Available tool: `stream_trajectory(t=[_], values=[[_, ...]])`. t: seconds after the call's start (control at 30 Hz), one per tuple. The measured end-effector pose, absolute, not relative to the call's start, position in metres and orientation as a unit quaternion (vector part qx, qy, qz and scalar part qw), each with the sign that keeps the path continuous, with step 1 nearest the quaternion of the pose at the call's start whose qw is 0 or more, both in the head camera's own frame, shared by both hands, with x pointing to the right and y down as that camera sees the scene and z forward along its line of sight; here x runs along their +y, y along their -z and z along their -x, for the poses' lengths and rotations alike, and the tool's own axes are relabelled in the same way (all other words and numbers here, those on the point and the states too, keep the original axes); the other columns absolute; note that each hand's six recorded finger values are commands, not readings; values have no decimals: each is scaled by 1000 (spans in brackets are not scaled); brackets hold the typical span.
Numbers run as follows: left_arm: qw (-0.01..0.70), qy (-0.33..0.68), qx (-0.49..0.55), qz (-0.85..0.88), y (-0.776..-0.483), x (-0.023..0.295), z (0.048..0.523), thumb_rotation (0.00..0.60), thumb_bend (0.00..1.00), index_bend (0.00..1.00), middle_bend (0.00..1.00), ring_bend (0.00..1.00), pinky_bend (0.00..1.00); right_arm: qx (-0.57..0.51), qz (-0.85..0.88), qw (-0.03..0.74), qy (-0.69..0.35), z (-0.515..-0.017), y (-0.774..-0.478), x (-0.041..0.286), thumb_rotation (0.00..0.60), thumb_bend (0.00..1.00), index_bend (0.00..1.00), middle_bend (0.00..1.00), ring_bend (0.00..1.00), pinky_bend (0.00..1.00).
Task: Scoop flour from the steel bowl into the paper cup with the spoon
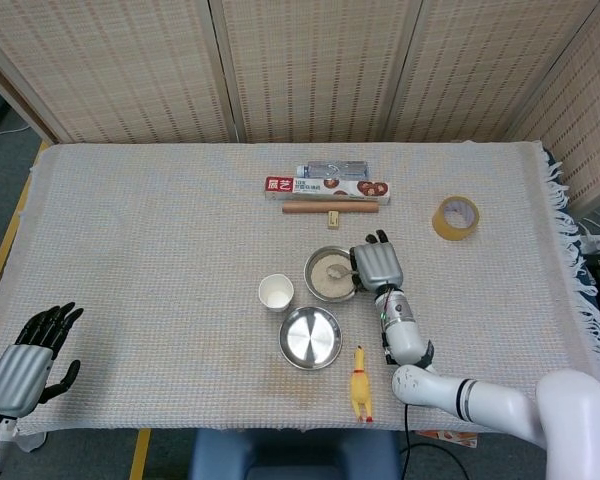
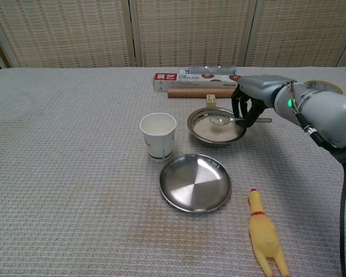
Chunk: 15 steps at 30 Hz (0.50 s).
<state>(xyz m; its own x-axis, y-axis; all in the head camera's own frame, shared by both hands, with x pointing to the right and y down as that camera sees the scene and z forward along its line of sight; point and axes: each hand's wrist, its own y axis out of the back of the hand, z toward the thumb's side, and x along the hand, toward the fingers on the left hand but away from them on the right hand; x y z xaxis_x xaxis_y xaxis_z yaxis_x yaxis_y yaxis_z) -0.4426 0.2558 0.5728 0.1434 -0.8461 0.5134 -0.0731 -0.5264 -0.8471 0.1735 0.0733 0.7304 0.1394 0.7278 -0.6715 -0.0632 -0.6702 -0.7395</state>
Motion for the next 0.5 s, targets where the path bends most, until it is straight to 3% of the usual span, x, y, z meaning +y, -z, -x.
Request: stream_trajectory(t=[0.5], values=[[348,556,343,672,-571,256,442,600,444,0,0,0,95,-241,685,314,-611,-182,-729,77,600,349,882,577,159,97]])
